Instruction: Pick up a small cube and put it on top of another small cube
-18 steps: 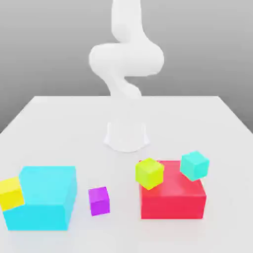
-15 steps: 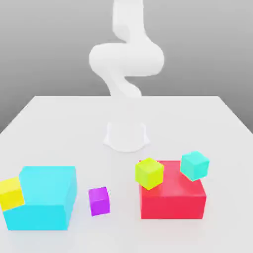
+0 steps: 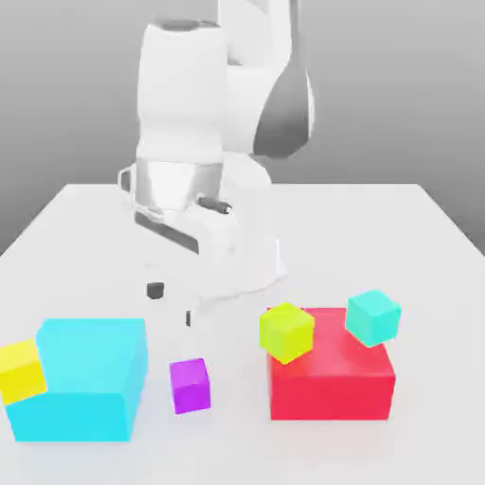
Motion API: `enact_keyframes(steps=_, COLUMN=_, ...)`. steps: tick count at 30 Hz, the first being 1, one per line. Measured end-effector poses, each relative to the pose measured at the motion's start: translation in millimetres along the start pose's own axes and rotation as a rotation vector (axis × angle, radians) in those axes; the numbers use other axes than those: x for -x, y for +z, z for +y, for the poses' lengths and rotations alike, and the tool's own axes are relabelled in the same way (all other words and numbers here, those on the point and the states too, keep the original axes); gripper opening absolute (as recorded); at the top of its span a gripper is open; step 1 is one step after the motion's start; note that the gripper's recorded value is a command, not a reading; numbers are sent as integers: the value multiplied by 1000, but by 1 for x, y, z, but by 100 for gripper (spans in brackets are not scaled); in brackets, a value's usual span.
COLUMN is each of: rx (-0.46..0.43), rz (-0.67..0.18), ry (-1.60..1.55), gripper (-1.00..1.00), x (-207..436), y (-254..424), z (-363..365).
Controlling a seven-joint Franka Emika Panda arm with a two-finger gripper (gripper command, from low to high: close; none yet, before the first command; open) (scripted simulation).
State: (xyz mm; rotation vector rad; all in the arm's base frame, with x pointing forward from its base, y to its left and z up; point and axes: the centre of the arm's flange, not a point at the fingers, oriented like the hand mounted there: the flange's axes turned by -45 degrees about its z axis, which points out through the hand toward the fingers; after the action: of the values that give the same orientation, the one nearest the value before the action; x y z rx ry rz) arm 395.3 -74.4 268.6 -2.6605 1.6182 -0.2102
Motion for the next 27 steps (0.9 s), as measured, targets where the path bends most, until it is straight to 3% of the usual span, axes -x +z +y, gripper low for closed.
enact_keyframes(steps=4, rx=84, rz=-81, ry=197, gripper=0, x=19, y=60, z=42)
enact_keyframes(steps=11, rx=97, rz=-96, ry=222, gripper=0, x=31, y=125, z=51)
enact_keyframes(steps=12, rx=98, rz=-95, ry=222, gripper=-100, x=32, y=130, z=52)
enact_keyframes(steps=19, rx=96, rz=-94, ry=222, gripper=-100, x=32, y=129, z=52)
enact_keyframes(steps=27, rx=98, rz=-92, ry=191, gripper=-100, x=28, y=64, z=43)
